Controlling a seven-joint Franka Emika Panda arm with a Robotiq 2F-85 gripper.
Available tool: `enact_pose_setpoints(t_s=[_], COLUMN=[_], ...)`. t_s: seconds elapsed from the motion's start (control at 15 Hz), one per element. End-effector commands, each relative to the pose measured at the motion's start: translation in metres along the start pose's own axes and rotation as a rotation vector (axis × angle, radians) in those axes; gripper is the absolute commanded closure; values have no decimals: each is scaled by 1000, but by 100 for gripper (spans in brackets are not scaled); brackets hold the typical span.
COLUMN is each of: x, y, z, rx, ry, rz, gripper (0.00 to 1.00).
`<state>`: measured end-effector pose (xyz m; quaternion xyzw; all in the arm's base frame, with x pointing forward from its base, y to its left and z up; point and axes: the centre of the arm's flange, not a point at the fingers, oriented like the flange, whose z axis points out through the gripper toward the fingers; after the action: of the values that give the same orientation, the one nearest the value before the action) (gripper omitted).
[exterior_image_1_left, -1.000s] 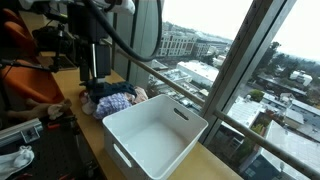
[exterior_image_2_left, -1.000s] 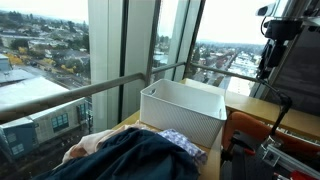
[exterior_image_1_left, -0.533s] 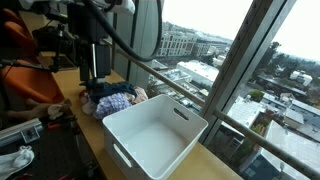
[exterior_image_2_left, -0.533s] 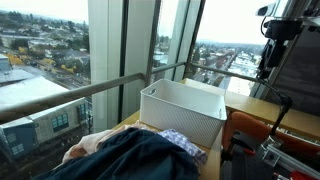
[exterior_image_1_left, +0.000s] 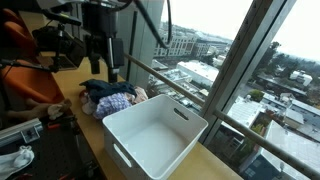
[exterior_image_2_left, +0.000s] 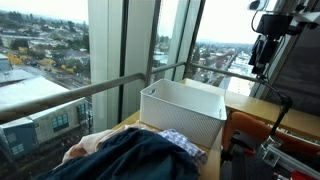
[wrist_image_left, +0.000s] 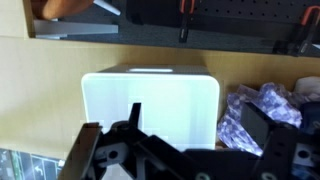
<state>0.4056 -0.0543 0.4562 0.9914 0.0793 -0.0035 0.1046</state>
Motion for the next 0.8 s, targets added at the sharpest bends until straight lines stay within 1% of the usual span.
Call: enact_pose_setpoints(t_s=[0.0,0.2,0.33,0.4,0.53,0.6,0.73], x=[81,133,158,168,177,177,176], y=[-28,-69,-102,-124,-164,-184,-215], z=[-27,-42,-46,-46,-45,-41,-31], rx=[-7,15,57,81,119,133,154], ry=[94,210,261,274,276,267,253], rz=[-131,-230,-288,-307,-330,-346,-382], gripper=[0,0,0,0,0,0,0])
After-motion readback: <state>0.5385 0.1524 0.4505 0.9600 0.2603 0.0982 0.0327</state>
